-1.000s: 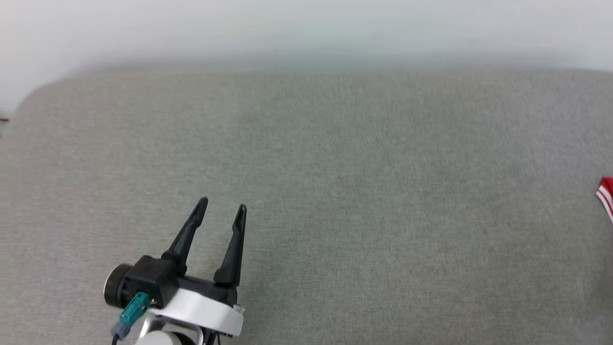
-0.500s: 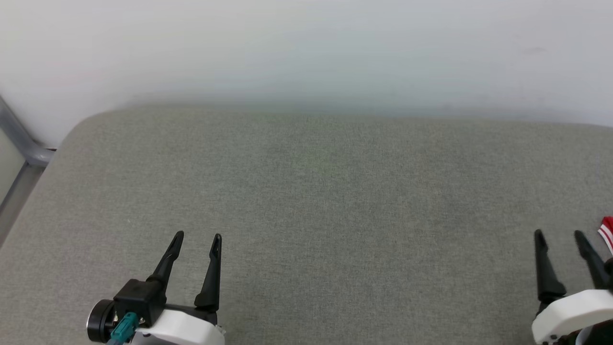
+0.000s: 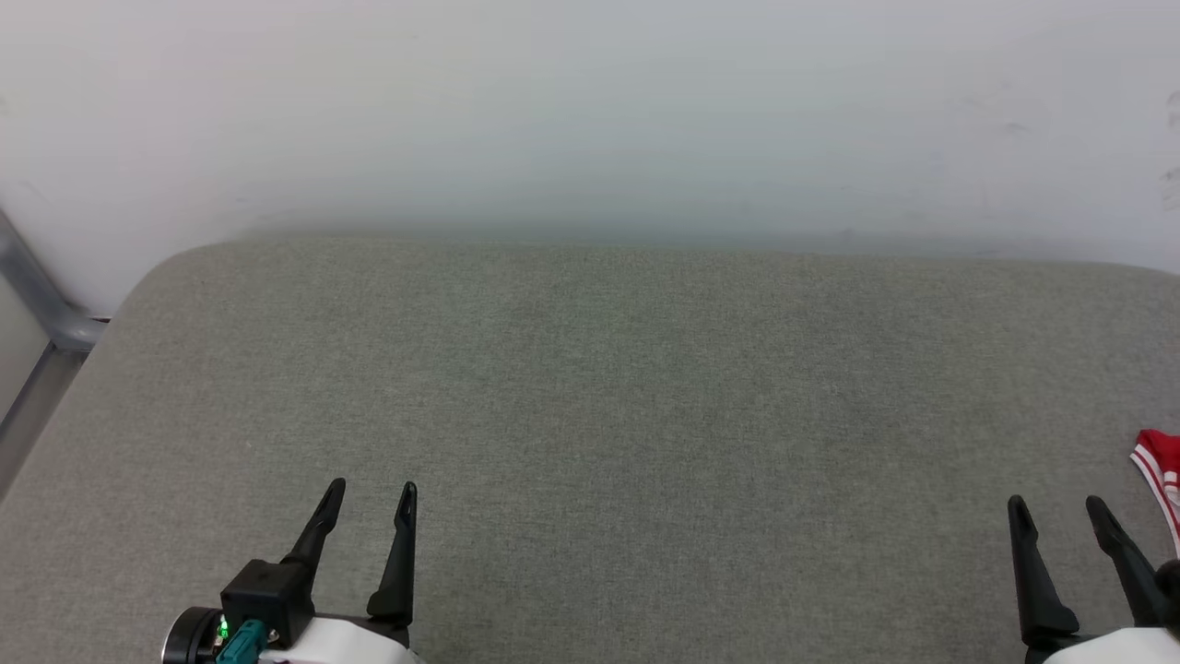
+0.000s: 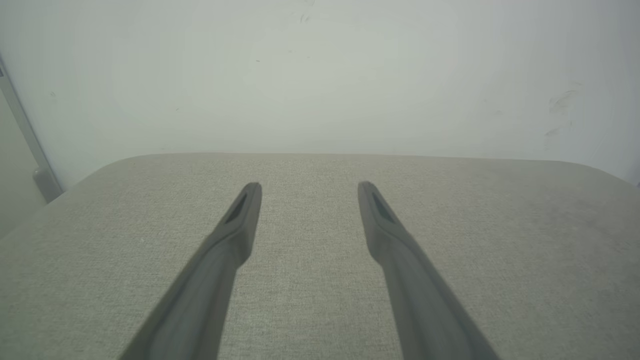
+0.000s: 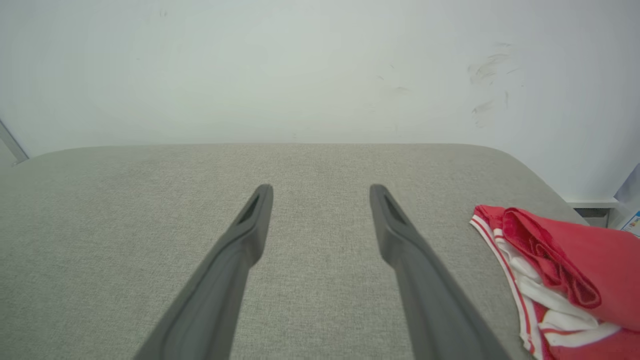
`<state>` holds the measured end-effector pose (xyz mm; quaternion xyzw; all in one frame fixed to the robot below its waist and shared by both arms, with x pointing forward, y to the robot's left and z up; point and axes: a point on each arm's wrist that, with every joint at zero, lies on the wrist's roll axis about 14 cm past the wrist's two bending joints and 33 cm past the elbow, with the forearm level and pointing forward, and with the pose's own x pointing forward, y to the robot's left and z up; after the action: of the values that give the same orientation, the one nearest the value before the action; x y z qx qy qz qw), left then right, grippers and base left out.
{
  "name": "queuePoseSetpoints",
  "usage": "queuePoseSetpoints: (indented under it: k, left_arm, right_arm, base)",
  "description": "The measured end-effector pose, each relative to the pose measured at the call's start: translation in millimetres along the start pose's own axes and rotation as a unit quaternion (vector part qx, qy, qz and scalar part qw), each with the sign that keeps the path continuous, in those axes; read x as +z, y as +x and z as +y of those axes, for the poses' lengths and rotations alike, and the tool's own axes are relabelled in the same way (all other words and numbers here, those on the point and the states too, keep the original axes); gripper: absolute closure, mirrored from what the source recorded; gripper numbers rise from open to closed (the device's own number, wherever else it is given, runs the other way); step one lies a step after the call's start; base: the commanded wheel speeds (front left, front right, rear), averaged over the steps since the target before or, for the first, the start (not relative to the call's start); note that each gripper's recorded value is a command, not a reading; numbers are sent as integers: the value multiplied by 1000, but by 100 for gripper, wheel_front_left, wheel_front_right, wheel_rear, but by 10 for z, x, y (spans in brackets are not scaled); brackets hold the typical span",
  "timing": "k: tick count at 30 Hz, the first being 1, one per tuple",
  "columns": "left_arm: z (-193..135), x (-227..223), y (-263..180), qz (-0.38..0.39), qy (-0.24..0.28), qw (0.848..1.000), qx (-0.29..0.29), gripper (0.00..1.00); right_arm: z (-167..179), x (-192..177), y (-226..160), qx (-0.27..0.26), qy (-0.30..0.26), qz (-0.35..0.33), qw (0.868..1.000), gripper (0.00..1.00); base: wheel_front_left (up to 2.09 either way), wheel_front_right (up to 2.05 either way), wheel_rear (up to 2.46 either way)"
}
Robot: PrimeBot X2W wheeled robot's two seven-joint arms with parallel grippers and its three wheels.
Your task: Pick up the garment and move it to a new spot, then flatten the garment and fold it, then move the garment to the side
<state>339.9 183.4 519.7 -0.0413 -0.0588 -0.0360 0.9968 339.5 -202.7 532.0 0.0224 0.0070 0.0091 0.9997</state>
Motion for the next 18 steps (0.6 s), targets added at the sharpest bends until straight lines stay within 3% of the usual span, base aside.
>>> queuePoseSetpoints:
  k: [18]
  left_arm:
    - [59, -49, 42, 7, 8, 1000, 7, 0]
  right_arm:
    - [61, 60, -60, 8, 13, -8, 1000, 0]
  base:
    - [0, 0, 0]
